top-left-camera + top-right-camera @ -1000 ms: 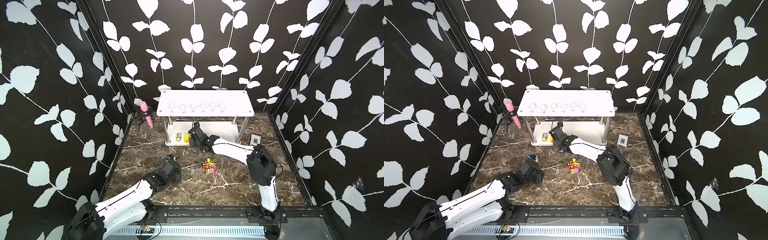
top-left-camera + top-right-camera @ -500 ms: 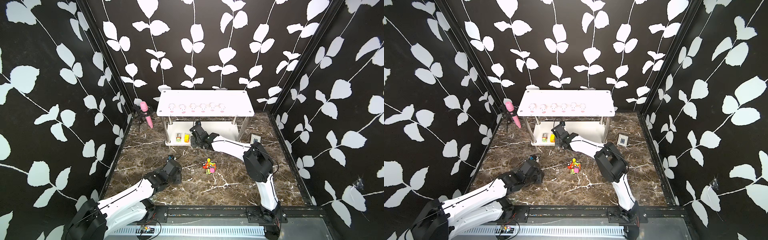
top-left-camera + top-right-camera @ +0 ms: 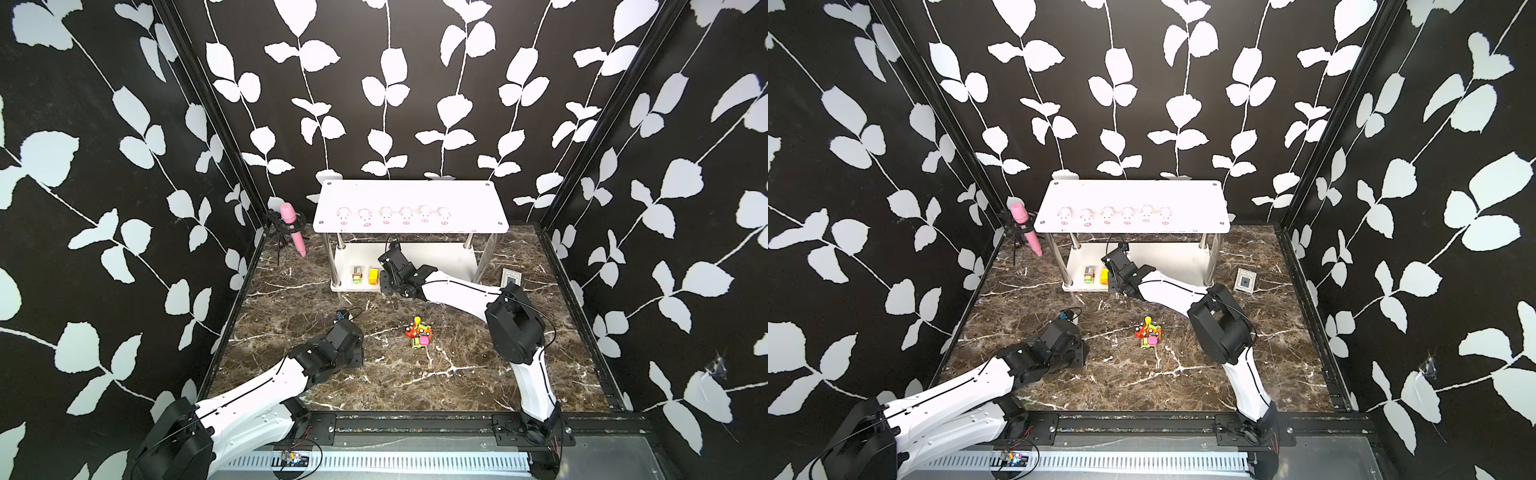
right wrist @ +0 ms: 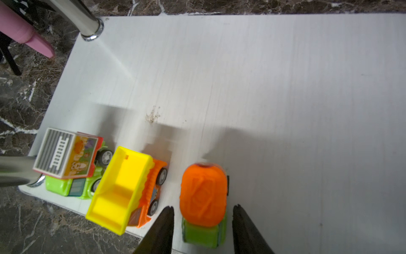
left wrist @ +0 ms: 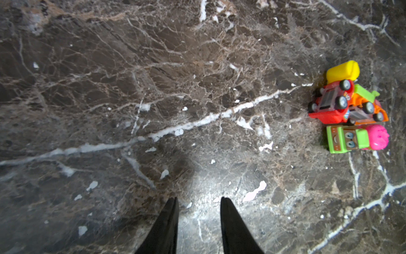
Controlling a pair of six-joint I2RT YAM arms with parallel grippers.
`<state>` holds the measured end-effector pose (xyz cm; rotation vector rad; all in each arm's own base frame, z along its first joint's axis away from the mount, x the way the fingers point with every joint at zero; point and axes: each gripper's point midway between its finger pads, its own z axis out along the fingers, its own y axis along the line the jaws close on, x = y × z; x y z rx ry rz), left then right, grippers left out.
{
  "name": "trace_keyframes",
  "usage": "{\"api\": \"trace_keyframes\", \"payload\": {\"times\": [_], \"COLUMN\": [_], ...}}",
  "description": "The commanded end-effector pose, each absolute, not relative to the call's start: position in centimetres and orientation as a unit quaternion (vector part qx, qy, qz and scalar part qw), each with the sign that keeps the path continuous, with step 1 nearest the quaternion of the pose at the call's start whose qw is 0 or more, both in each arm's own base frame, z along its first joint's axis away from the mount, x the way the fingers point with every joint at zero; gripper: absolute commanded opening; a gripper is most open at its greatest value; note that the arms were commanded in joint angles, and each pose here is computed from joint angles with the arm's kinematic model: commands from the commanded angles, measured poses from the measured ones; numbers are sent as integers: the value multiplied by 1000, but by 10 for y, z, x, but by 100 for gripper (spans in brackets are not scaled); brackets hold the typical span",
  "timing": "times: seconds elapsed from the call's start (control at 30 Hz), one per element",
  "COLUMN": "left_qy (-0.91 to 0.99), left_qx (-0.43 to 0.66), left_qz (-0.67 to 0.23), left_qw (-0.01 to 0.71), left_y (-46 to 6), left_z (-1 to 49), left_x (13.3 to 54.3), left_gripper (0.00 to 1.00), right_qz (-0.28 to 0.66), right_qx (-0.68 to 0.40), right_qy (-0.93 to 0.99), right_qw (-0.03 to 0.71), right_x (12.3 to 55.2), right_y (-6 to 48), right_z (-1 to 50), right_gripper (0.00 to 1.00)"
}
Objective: Organize plastic toys on shelves
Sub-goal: Place the plastic toy on the shelf, then adjust the plastic toy at the center of the board.
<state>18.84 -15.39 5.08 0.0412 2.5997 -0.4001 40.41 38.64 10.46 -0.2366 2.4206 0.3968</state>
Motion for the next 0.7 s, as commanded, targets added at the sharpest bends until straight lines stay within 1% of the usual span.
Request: {"api": "trace_keyframes", "payload": {"times": [0.0,0.2,0.33,0.5,0.67], "left_qy": [954,952,946,936,928], "left_qx": [21,45,82,135,187], "left_qz": [-154,-170,-200,-236,-235], "left_qw": [258,251,241,223,220], "left_y": [-158,-170,-190,-226,-256], "left_z": [57,60,65,73,83], "left_x": [192,193,195,201,214], "left_gripper": [34,37,39,44,49], "right_qz": [175,212,226,213,212], "right_qx": [-90,-130,-154,-165,-144], "right_qy": [911,896,892,902,908], "right_qw": [361,367,360,338,330], "right_x": [401,378,353,321,294], "right_y": [381,376,362,330,298], "right_z": [143,167,170,152,134], "right_gripper": [49,51,51,51,51]}}
